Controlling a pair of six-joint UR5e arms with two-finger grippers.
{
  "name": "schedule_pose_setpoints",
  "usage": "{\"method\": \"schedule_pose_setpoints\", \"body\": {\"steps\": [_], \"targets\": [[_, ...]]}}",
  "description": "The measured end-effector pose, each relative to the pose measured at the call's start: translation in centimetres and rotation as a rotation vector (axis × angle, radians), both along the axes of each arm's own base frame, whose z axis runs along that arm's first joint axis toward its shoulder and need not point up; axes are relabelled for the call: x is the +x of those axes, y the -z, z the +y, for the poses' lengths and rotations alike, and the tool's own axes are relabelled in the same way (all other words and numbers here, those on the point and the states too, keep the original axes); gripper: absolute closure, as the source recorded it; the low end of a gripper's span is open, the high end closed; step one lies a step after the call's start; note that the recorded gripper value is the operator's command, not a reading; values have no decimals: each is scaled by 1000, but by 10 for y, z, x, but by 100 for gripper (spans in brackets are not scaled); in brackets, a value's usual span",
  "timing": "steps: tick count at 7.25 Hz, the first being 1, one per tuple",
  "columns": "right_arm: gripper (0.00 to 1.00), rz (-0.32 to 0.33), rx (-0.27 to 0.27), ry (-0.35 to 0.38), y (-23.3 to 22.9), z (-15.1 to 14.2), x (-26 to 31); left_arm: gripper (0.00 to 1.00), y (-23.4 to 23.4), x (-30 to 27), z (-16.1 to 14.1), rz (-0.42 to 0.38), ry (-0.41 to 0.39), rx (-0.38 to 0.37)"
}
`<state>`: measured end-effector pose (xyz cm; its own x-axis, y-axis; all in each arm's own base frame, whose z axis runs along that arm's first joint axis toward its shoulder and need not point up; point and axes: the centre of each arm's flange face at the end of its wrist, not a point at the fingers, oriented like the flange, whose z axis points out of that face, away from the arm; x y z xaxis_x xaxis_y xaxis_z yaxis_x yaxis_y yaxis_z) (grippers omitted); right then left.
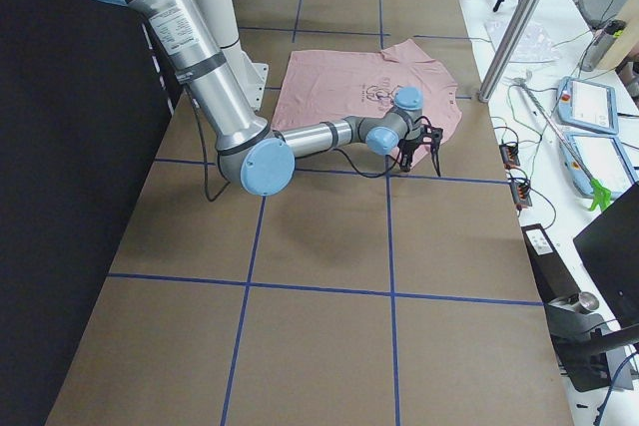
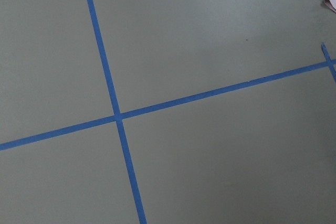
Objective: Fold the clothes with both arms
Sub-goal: 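Move the right gripper down to the sleeve nearest it and grasp its edge, then fold the held sleeve inward toward the collar with the right gripper, release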
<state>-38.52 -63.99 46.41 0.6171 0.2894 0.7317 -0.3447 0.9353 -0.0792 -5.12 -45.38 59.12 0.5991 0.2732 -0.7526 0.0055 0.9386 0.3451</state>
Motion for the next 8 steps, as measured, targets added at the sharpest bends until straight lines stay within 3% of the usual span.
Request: {"method": "schedule_pose_setpoints", "body": {"steps": [1,2,3,8], "targets": [[73,1,-1,0,-1,0,0,0,0,0,0,0,0,1],[92,2,-4,0,-1,0,0,0,0,0,0,0,0,2],[100,6,-9,-1,-1,0,0,0,1,0,0,0,0,2],[100,1,-14,-3,11,-3,-3,0,2,0,0,0,1,4]]}}
